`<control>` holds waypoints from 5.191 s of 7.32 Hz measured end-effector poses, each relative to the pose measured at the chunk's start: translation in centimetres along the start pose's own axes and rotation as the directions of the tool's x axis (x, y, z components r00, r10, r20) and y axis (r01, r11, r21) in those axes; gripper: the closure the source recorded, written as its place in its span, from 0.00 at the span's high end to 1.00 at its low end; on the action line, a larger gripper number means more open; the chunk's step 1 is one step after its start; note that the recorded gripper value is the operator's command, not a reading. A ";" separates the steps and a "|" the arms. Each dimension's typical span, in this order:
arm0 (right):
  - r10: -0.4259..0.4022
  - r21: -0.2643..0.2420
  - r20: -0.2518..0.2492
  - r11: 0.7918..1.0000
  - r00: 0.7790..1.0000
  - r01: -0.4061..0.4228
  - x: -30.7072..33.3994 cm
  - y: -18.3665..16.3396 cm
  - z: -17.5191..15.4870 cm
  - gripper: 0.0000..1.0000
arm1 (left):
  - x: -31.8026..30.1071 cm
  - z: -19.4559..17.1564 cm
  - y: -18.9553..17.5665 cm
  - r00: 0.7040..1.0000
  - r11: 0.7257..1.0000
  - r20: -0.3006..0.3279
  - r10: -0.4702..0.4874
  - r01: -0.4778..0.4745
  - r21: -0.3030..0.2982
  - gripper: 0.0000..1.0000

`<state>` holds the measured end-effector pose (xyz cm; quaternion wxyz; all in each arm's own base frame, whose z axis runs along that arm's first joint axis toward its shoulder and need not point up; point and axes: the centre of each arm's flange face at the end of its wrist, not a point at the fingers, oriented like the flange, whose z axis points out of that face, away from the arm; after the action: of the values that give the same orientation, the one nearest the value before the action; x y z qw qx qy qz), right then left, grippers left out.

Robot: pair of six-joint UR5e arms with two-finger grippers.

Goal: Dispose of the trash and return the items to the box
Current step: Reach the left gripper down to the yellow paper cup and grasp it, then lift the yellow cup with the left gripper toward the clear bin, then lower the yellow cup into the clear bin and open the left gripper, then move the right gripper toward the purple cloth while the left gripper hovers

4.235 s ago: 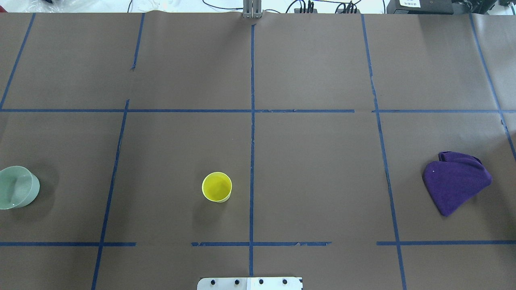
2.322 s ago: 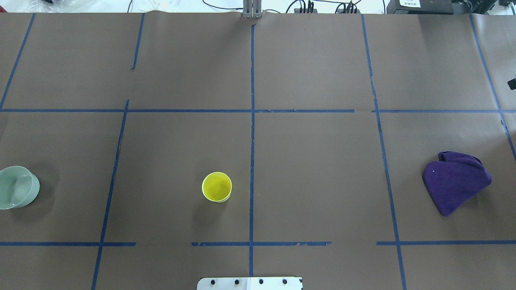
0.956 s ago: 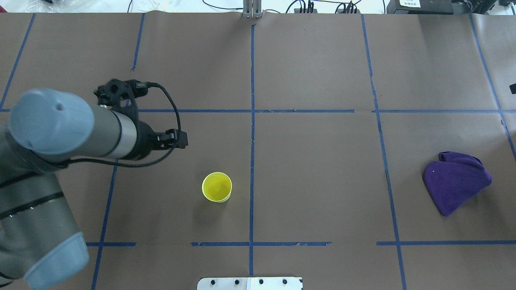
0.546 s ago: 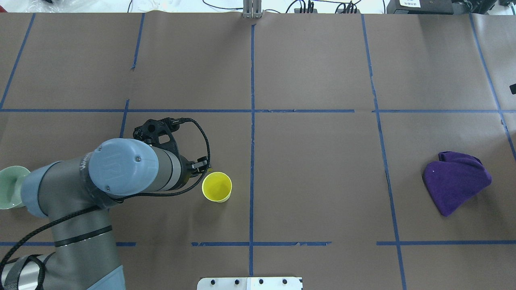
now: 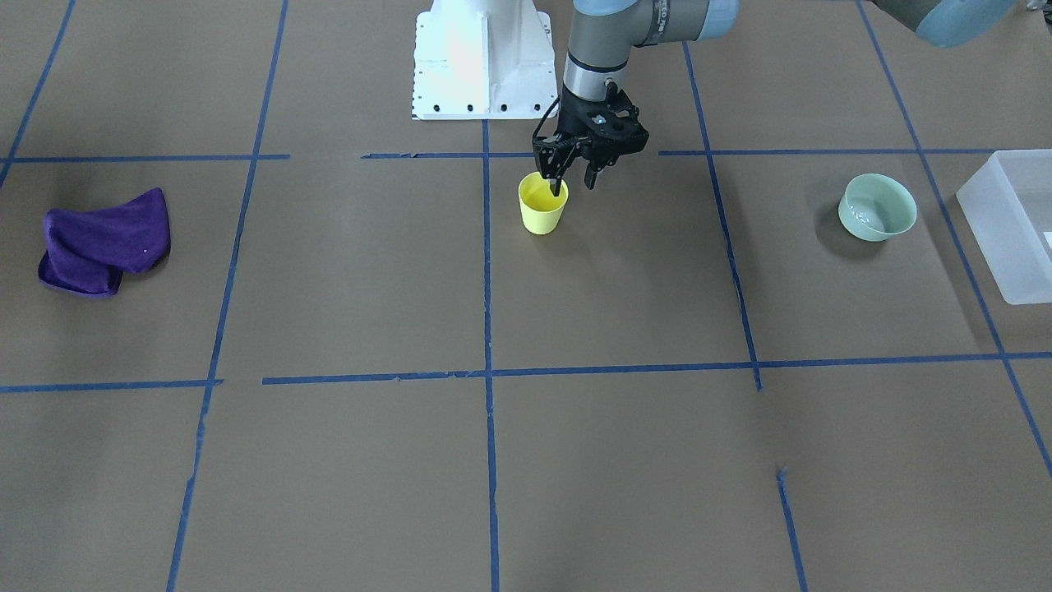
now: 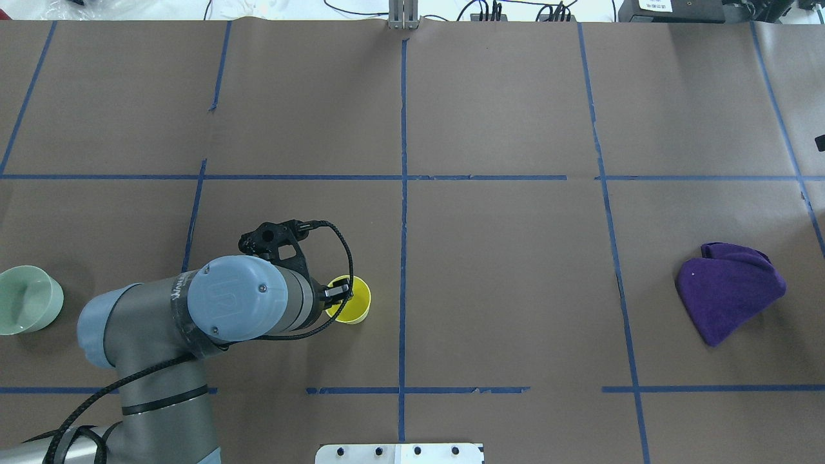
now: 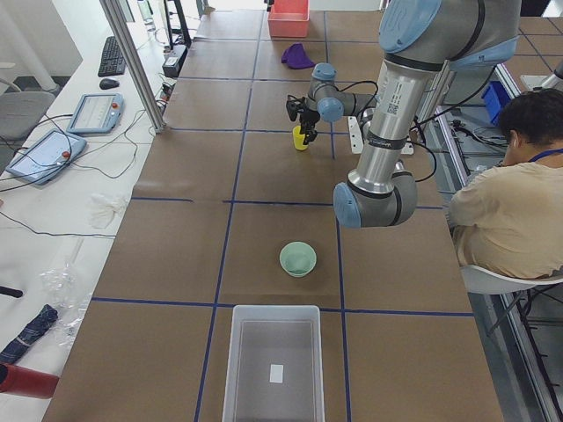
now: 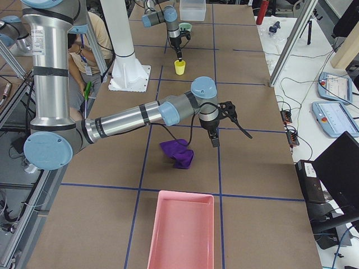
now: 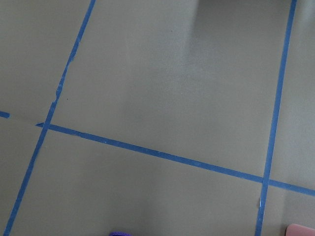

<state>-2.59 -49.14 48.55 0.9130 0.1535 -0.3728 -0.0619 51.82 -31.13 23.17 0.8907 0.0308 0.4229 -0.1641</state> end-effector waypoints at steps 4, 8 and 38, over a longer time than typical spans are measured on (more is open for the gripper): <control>-0.001 0.000 -0.002 1.000 1.000 0.001 0.1 0.0 0.1 1.00 | 0.3 -1.3 -0.4 0.998 0.999 -0.049 0.041 -0.041 0.008 0.00; -0.004 0.003 -0.002 1.000 1.000 0.004 0.0 -0.1 0.0 1.00 | -5.3 -12.1 -14.0 0.956 0.957 -0.106 0.273 -0.258 0.133 0.00; 0.048 0.041 0.063 0.998 0.997 -0.050 -2.3 -0.3 -0.3 1.00 | -63.3 -11.7 -29.9 0.603 0.602 0.012 0.798 -0.797 0.050 1.00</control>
<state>-4.05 -48.81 46.72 0.8988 0.1617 -0.4058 -0.0363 -3.66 -40.29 66.46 0.8669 0.2393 0.3659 0.2394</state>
